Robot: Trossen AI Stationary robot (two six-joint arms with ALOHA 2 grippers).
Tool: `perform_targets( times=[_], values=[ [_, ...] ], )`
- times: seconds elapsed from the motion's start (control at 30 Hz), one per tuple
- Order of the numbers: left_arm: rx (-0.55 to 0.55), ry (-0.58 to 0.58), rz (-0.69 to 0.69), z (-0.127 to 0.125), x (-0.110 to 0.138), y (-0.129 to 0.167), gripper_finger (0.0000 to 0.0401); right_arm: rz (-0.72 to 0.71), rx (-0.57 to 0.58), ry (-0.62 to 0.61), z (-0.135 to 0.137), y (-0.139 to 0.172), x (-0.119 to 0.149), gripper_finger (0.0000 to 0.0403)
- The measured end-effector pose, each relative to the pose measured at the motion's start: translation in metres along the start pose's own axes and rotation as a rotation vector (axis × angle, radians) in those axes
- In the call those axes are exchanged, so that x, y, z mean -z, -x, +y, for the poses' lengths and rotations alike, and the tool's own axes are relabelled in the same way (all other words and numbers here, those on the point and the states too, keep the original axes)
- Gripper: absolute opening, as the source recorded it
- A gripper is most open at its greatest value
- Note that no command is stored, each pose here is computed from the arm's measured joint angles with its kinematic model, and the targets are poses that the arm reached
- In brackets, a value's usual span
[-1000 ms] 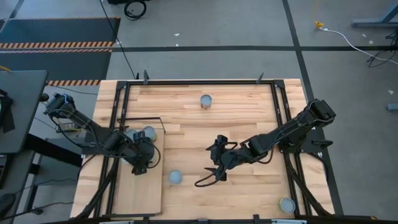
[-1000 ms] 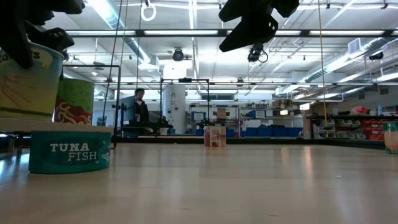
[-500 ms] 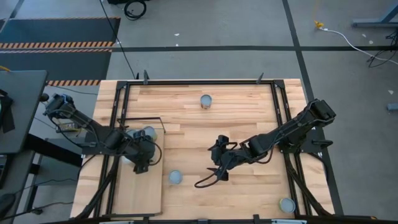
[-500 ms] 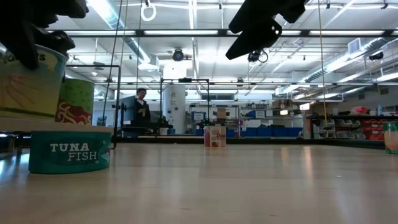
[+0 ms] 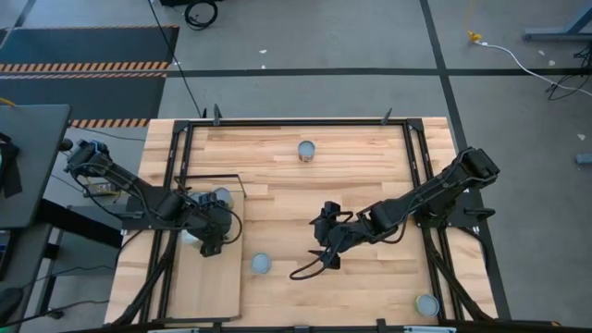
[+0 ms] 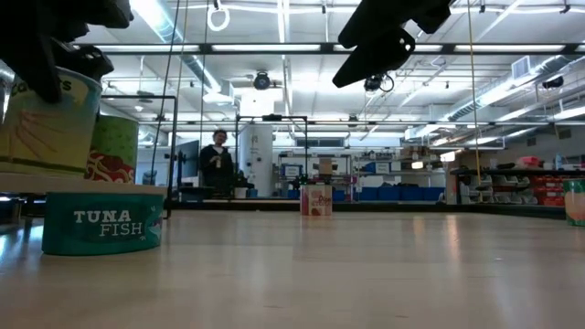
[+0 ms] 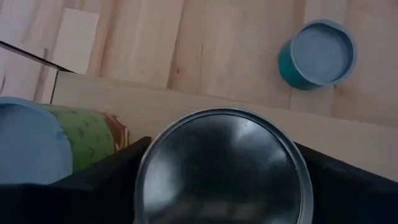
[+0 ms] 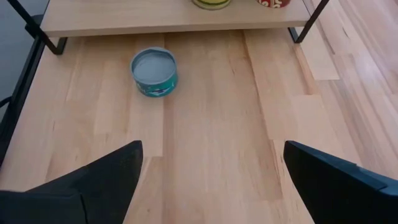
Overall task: Pick and place cans onto a shelf
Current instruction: Put the yellow can on the shelf, then put the small white can on the shelf
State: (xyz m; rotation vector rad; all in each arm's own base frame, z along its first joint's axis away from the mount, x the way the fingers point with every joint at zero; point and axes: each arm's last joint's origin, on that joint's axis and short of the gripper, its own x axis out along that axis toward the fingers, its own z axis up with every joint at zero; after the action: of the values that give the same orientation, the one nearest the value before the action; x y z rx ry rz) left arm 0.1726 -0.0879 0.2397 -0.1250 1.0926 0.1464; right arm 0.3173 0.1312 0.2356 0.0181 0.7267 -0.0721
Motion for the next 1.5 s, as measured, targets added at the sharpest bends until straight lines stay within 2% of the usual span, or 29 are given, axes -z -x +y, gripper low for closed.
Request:
perform_targets(
  times=[0.1, 0.17, 0.33, 0.57, 0.67, 0.8, 0.93, 1.07, 1.27, 1.5],
  values=[
    [0.009, 0.007, 0.006, 0.000, 0.000, 0.000, 0.0384, 0.001, -0.003, 0.000, 0.000, 0.000, 0.000, 0.0396],
    [0.009, 0.026, 0.005, 0.000, 0.000, 0.000, 0.0392, 0.002, -0.006, 0.000, 0.000, 0.000, 0.000, 0.0396],
    [0.007, 0.039, 0.008, -0.001, -0.006, 0.011, 0.0390, 0.009, -0.025, 0.001, 0.001, 0.000, 0.000, 0.0396],
    [-0.006, 0.030, -0.010, 0.000, -0.021, 0.045, 0.0389, 0.010, -0.025, -0.002, 0.000, -0.001, 0.000, 0.0396],
    [-0.003, 0.037, -0.076, -0.001, -0.032, 0.061, 0.0389, 0.008, -0.019, -0.011, -0.004, -0.002, -0.001, 0.0396],
    [-0.019, 0.053, -0.231, -0.002, -0.049, 0.080, 0.0389, 0.009, 0.001, -0.060, -0.013, -0.004, -0.004, 0.0396],
    [0.026, 0.132, -0.350, 0.006, -0.071, 0.087, 0.0389, 0.002, 0.011, -0.088, -0.029, 0.002, -0.011, 0.0395],
    [0.045, 0.179, -0.447, 0.026, -0.095, 0.085, 0.0389, -0.039, 0.057, -0.071, -0.051, 0.027, -0.022, 0.0388],
    [0.027, 0.247, -0.559, 0.081, -0.136, 0.068, 0.0389, -0.100, 0.177, -0.067, -0.094, 0.085, -0.032, 0.0382],
    [-0.117, 0.223, -0.556, 0.138, -0.184, 0.051, 0.0389, -0.190, 0.263, -0.108, -0.139, 0.133, -0.034, 0.0387]
  ],
)
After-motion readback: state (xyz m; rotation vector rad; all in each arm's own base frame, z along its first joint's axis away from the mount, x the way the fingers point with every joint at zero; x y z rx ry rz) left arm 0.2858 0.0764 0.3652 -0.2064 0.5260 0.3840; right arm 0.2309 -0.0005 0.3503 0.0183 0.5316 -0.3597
